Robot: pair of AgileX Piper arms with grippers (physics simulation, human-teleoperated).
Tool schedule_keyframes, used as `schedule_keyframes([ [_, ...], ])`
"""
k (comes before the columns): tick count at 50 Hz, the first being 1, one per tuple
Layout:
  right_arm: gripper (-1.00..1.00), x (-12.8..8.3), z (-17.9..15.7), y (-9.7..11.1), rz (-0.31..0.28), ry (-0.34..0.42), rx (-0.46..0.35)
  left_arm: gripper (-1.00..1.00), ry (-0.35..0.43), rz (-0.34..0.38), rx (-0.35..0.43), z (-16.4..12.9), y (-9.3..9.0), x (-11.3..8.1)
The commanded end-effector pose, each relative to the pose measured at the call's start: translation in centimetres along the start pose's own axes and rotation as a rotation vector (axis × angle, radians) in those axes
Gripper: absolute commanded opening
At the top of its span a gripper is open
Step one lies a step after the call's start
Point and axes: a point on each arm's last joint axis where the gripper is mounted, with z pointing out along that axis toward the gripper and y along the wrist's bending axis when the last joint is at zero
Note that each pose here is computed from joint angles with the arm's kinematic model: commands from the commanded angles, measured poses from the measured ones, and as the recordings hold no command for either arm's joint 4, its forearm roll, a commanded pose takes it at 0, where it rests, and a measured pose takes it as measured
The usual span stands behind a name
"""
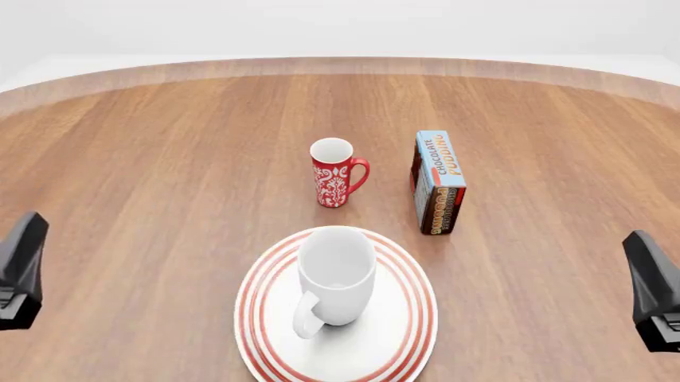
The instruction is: Pick up the white mug and put it on the plate, and put the chocolate pudding to the right of the plate.
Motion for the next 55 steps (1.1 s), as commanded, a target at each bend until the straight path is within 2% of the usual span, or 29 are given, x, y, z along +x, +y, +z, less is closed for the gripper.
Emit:
schedule_keyframes([
  [1, 1.0, 0.0, 0.0, 0.0, -0.007, -0.001, 0.002, 1.0, -0.007, 0.012, -0.018, -0.3, 0.1, 0.3],
  [14, 1.0, 0.1, 0.0, -0.1, -0.018, 0.013, 0.011, 1.0, -0.01, 0.01, -0.014, -0.4, 0.1, 0.3],
  [32, 1.0, -0.3, 0.0, 0.0, -0.063, 0.023, -0.01, 1.0, -0.008, 0.02, -0.006, -0.2, 0.0, 0.3],
  [36, 1.0, -1.0, 0.1, 0.1, -0.078, 0.018, -0.025, 1.0, -0.009, 0.023, -0.003, -0.3, 0.0, 0.3],
  [46, 1.0, -1.3, 0.3, 0.2, -0.096, 0.025, -0.041, 1.0, -0.009, 0.023, 0.001, -0.4, 0.0, 0.3],
  [55, 1.0, -2.8, 1.4, 0.5, -0.127, 0.017, -0.085, 1.0, -0.01, 0.02, 0.009, -0.4, -0.1, 0.3],
])
